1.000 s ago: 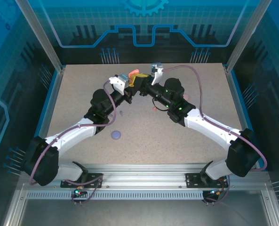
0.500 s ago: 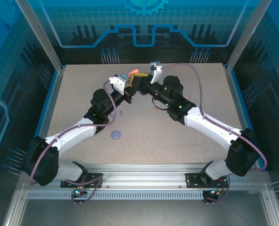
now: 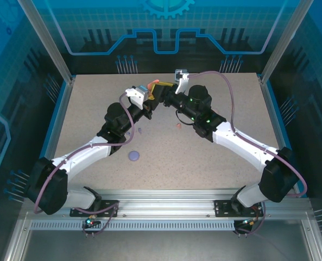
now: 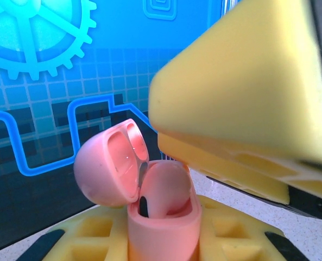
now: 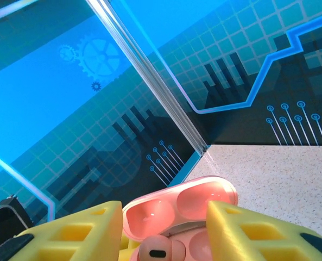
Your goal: Insert the wireless bluetooth earbuds into the charging case
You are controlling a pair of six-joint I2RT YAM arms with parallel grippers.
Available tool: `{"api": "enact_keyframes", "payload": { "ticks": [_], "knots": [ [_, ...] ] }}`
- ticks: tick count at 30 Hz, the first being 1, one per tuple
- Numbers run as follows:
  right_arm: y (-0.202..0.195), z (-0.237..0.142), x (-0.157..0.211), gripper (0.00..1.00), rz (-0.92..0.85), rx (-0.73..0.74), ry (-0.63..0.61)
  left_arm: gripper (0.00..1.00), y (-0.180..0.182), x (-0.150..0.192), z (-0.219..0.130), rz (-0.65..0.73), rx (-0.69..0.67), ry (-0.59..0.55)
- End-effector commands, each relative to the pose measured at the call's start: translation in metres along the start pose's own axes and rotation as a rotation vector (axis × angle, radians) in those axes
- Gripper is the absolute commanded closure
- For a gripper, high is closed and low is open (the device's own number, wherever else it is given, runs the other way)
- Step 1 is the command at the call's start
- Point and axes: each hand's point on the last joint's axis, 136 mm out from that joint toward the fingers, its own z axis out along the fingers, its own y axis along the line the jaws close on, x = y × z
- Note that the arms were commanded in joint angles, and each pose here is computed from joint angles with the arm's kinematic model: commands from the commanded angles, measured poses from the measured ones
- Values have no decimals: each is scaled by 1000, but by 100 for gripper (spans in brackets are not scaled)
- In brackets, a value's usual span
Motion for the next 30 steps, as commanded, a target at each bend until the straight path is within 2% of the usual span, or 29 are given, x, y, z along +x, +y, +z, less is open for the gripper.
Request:
{"api": "enact_keyframes", "payload": {
  "ticks": [1,5,8,11,14,18,22,26,30],
  "knots": [
    [-12,2,0,49,31,42,22,100,-12,-61,-4,8,41,-173],
    [6,-23,-30,38,20,12,-19,100,-9,-58,-5,7,27,-165],
    [5,-54,-50,31,7,62,-35,100,-7,-58,-7,8,12,-174],
    [-17,-84,-55,27,2,179,-9,100,-4,-60,-9,18,-7,-182],
    [-60,-111,-47,26,42,357,55,100,-3,-65,-12,33,-20,-193],
    [-123,-131,-12,26,104,585,216,100,-3,-70,-18,43,-24,-203],
    [-168,-125,35,26,138,743,434,100,-3,-73,-25,43,-26,-207],
    [-197,-103,77,29,94,791,661,100,-3,-74,-31,47,-32,-210],
    [-221,-76,120,32,-39,753,883,100,-3,-77,-40,51,-38,-210]
  ]
}}
